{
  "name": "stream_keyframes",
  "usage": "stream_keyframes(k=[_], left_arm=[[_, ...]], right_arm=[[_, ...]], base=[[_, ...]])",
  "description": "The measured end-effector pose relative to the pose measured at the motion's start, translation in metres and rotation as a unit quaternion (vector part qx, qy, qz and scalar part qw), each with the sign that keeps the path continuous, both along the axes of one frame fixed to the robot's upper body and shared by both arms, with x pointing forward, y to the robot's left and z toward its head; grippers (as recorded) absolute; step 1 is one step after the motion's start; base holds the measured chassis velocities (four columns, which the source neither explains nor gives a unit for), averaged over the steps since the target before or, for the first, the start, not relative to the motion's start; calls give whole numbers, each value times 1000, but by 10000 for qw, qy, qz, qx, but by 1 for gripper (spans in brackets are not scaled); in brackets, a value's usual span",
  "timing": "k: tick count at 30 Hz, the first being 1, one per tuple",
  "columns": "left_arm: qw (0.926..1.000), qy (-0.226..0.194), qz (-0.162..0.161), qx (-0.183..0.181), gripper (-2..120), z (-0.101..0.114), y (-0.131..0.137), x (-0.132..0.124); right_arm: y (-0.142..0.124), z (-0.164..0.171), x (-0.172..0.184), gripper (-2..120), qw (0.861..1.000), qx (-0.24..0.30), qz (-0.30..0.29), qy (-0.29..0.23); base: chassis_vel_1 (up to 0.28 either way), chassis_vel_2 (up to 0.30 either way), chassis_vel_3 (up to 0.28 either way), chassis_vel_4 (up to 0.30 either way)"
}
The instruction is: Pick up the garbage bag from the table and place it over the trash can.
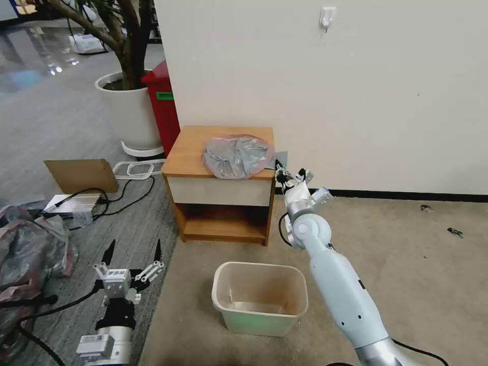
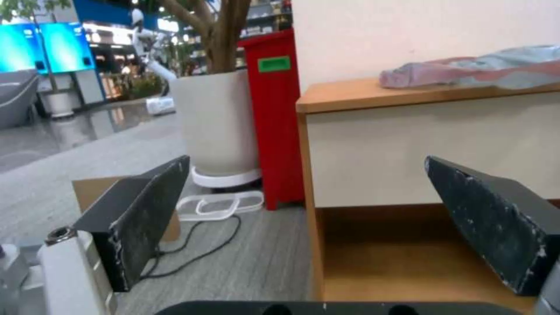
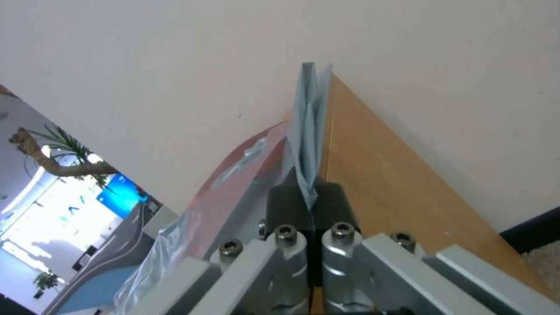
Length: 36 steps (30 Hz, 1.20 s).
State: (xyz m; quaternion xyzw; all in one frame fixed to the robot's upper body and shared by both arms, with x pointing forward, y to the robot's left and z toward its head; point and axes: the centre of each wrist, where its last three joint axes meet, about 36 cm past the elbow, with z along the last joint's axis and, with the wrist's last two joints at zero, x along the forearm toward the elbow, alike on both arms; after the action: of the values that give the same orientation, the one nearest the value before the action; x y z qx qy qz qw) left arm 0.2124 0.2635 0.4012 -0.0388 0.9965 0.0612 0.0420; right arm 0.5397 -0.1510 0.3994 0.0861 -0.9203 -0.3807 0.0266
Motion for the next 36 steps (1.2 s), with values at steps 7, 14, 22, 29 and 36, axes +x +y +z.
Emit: stream_keyframes(k=[7,14,22,29,36], left_arm=[[10000,1,3,14,100,-1,0,0],[10000,23,13,23,100,-2,-1,-1],[10000,-2,-4,-24,100,-3,-4,0],[9998,-188,-23,-91,100,3,-7,1],[9997,-236,16,-69,100,6,-4,0]], right_arm=[[-2,2,-2,0,10000,-61,-60,-47],[3,10,-20,0,9999,-102,-88,-100],[21,39,-84,0,9998,-167,-60,112],[31,65,-156,0,9959,-571,257,657],[39,70,-211,0,9877,-901,715,1059]], base=[[0,0,0,0],[0,0,0,0],[0,0,0,0],[0,0,0,0],[0,0,0,0]])
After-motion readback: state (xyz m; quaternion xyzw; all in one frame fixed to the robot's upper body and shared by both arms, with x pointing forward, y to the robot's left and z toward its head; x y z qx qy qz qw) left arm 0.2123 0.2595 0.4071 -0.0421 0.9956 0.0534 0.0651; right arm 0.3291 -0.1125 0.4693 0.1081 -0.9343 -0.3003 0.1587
